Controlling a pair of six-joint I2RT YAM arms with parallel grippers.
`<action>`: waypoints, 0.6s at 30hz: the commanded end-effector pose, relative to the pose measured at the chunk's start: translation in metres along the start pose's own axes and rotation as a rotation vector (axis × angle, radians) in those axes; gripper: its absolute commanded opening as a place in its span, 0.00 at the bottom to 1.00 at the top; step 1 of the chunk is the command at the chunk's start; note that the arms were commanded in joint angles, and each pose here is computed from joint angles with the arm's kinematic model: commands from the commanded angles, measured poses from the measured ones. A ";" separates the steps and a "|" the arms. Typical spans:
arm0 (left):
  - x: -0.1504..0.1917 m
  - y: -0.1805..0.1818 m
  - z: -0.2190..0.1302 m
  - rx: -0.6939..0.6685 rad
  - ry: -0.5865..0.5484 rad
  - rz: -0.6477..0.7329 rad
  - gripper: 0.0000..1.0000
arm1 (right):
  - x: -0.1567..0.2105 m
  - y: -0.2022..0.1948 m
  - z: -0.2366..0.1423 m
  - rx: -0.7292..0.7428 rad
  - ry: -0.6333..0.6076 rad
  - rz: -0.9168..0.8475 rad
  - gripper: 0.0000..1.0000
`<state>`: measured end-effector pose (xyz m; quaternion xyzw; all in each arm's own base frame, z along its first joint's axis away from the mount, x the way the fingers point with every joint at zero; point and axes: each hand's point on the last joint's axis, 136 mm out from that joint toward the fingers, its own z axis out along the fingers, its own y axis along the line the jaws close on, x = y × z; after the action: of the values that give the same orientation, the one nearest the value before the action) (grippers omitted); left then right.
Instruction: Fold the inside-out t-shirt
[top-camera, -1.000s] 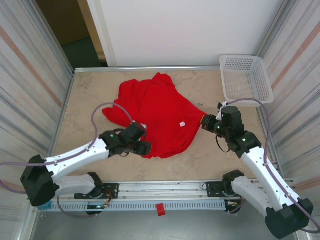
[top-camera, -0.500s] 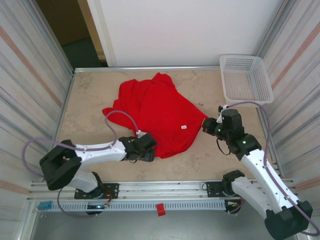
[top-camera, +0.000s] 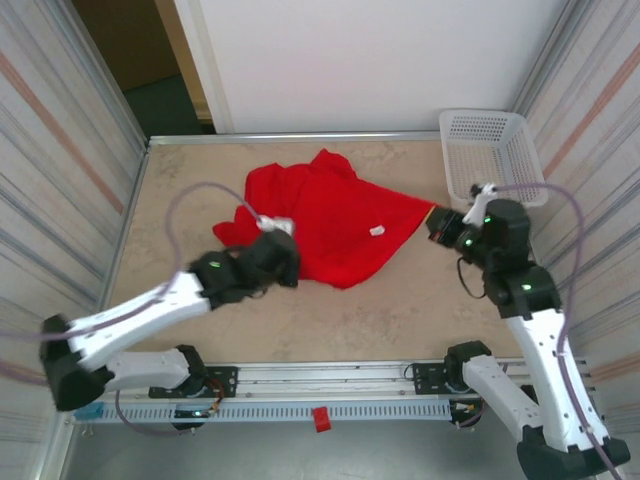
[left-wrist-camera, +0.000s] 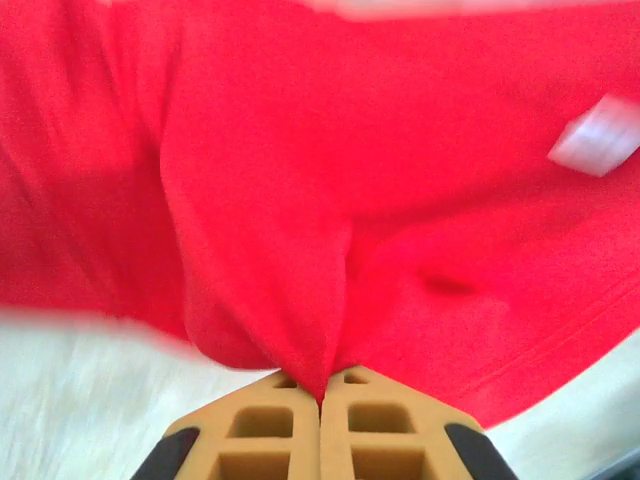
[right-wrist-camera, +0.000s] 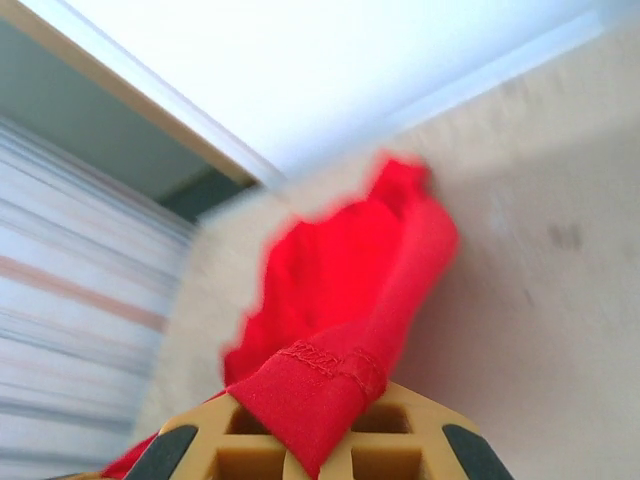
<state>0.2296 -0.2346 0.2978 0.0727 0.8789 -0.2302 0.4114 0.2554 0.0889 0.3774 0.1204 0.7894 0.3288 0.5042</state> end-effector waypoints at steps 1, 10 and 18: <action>-0.085 -0.014 -0.078 0.089 -0.205 0.042 0.00 | -0.064 0.066 -0.037 -0.159 -0.152 -0.124 0.00; -0.228 0.012 -0.097 0.135 -0.449 -0.026 0.00 | -0.168 0.124 -0.028 -0.229 -0.361 -0.208 0.00; -0.311 0.090 0.020 0.105 -0.399 -0.106 0.00 | -0.219 0.088 0.100 -0.227 -0.298 -0.072 0.00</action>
<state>0.4476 -0.1418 0.4790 -0.0206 0.7826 -0.2790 0.5561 0.3974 0.0835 0.5513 0.0767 0.6868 0.3495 0.6326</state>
